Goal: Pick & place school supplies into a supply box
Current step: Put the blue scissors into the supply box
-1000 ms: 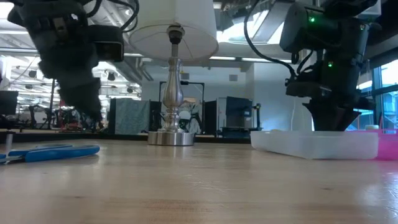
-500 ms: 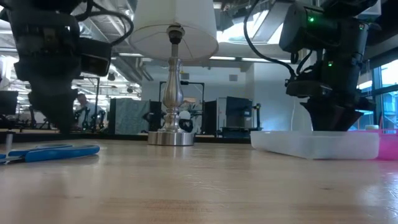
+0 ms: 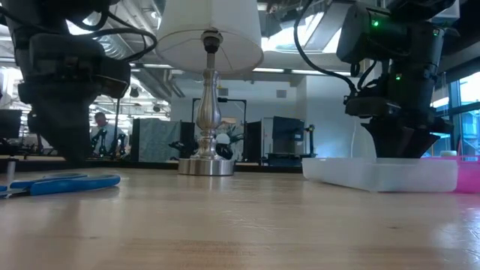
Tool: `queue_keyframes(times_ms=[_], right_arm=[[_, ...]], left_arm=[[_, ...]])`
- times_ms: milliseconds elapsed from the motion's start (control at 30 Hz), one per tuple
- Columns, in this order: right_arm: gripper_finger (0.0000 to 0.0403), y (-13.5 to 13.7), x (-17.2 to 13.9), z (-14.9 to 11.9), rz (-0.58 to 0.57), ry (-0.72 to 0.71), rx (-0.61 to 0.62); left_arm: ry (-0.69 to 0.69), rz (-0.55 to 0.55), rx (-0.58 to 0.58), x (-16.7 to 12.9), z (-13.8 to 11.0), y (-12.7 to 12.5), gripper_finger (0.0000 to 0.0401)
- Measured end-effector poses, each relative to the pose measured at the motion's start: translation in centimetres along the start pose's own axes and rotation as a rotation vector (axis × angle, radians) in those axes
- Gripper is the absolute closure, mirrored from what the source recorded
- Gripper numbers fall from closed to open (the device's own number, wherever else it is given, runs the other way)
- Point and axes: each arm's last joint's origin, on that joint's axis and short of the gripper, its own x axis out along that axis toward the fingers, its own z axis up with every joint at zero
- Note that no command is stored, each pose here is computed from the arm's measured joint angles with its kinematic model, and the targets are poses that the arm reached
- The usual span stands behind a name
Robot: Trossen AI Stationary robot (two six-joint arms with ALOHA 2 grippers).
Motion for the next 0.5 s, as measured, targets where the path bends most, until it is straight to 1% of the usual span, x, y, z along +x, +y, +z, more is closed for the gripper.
queue_keyframes(times_ms=[133,367,500], right_arm=[[0.0229,0.0,0.0,0.0,0.0,0.0,0.0],[0.0229,0.0,0.0,0.0,0.0,0.0,-0.004],[0.0229,0.0,0.0,0.0,0.0,0.0,-0.004]], left_arm=[[0.005,0.006,-0.012,0.3,0.0,0.0,0.0261],[0.028,0.056,-0.024,1.4,-0.3,0.2,0.0284],[0.042,0.05,-0.028,1.8,-0.4,0.1,0.0295]])
